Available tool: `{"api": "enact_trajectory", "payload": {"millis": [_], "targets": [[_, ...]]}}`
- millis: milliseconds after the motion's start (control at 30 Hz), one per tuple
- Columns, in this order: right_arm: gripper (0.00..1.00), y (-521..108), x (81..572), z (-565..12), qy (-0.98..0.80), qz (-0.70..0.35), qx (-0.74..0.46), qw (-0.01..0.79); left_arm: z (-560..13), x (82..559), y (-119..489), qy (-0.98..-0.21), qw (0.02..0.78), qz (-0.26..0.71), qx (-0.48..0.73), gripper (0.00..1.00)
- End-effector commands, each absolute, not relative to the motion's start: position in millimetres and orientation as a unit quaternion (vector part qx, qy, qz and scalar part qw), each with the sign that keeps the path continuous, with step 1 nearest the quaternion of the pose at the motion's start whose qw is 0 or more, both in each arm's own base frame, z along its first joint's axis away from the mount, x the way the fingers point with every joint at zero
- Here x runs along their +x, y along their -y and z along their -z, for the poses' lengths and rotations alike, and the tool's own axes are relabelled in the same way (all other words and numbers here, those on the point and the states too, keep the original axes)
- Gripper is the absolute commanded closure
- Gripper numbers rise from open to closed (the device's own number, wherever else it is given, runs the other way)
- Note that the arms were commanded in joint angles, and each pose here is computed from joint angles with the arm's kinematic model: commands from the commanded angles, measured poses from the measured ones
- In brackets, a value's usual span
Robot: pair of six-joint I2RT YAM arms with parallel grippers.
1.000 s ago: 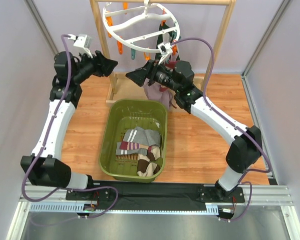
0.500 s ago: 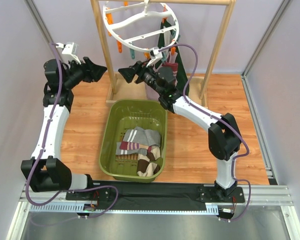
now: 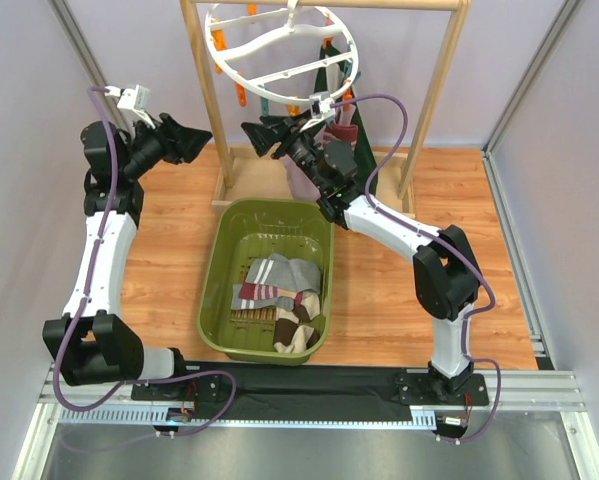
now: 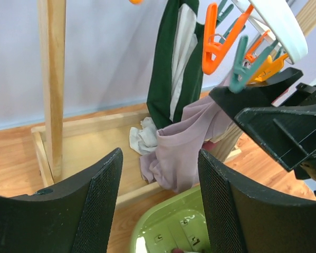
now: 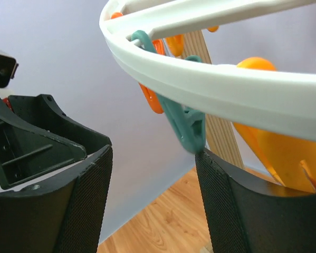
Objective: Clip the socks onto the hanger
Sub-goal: Open the clamp at the hanger.
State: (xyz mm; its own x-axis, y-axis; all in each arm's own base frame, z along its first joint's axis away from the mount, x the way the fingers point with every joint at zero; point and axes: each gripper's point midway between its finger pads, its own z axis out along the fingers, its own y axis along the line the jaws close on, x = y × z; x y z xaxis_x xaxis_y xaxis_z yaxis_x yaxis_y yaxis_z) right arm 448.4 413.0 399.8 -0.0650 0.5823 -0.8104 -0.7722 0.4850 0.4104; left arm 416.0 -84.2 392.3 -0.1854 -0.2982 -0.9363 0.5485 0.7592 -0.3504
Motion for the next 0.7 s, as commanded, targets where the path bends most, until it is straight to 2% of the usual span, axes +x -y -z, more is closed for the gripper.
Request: {"api": "enact_trajectory", "payload": {"millis": [0, 233, 500, 667], "targets": [[0.35, -393.6, 439.6, -445.3, -0.467, -0.502, -0.067, 0.725, -412.6, 406.6, 85.5, -0.667, 0.653, 0.340, 0.111, 0.34], [0.42, -393.5, 436.3, -455.2, -0.459, -0.507, -0.075, 0.726, -411.9, 407.0, 85.5, -0.660, 0.650, 0.360, 0.112, 0.34], [0.40, -388.0, 447.0, -461.5, -0.441, -0.519, -0.052, 0.730, -411.6, 406.5, 86.0, -0.659, 0.649, 0.362, 0.115, 0.34], [0.45, -390.1, 450.7, -467.5, -0.434, -0.527, -0.044, 0.729, -410.8, 406.8, 84.0, -0.659, 0.650, 0.362, 0.113, 0.34]]}}
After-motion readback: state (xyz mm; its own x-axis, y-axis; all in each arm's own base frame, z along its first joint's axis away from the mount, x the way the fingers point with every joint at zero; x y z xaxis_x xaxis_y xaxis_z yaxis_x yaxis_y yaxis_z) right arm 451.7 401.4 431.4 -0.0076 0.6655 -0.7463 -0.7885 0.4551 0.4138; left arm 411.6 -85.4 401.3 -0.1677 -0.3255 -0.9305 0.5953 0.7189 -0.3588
